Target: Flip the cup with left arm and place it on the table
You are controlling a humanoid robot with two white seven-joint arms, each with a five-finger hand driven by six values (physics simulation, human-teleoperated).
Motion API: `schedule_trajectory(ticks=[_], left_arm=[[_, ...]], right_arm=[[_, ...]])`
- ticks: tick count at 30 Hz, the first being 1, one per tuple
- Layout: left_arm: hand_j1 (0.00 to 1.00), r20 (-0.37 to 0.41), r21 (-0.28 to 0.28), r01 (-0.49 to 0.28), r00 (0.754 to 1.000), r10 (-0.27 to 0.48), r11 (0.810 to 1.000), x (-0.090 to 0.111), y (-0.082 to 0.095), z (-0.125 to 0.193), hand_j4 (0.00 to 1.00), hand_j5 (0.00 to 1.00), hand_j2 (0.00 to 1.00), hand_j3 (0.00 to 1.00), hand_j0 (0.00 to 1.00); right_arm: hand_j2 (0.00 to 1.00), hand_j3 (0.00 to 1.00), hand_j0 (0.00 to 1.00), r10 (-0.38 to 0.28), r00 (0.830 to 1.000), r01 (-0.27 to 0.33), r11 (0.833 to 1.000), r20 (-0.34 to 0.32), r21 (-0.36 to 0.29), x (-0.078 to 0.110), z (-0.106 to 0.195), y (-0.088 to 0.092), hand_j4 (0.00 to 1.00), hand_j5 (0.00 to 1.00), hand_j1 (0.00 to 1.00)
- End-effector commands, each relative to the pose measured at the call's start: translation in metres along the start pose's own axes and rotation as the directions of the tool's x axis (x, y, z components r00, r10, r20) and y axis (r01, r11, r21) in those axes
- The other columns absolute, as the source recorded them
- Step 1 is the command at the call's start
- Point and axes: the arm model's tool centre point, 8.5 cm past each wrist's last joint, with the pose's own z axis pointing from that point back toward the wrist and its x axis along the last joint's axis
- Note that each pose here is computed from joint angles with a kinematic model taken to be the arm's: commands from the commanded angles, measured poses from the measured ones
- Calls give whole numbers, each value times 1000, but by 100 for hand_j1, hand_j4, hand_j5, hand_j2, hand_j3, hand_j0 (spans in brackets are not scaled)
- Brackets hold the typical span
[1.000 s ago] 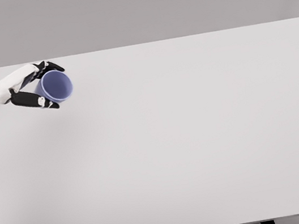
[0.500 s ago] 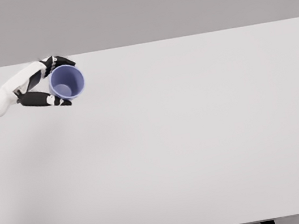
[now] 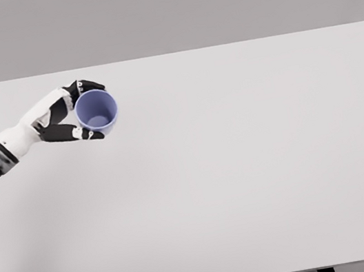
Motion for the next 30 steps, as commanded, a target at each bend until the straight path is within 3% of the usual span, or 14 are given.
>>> schedule_trajectory(ticks=[1, 3, 8, 12, 22, 30], left_arm=[[58, 19, 10, -36, 999, 35, 999, -2, -2, -3, 58, 58, 58, 58, 58], [58, 32, 58, -51, 998, 49, 997, -10, -6, 1, 58, 58, 58, 58, 58], [59, 59, 72, -87, 995, 83, 994, -17, -16, 0, 59, 59, 59, 59, 59], [59, 73, 203, -141, 989, 128, 969, -30, -24, 1, 59, 59, 59, 59, 59], [59, 103, 216, -246, 968, 229, 945, -44, -41, -1, 59, 59, 59, 59, 59], [59, 120, 250, -345, 938, 325, 905, -61, -44, -1, 59, 59, 59, 59, 59]], right_arm=[[100, 100, 100, 0, 1000, 0, 1000, 0, 0, 0, 0, 0, 100, 100, 100], [100, 100, 100, 0, 1000, 0, 1000, 0, 0, 0, 0, 0, 100, 100, 100], [100, 100, 100, 0, 1000, 0, 1000, 0, 0, 0, 0, 0, 100, 100, 100], [100, 100, 100, 0, 1000, 0, 1000, 0, 0, 0, 0, 0, 100, 100, 100], [100, 100, 100, 0, 1000, 0, 1000, 0, 0, 0, 0, 0, 100, 100, 100], [100, 100, 100, 0, 1000, 0, 1000, 0, 0, 0, 0, 0, 100, 100, 100]])
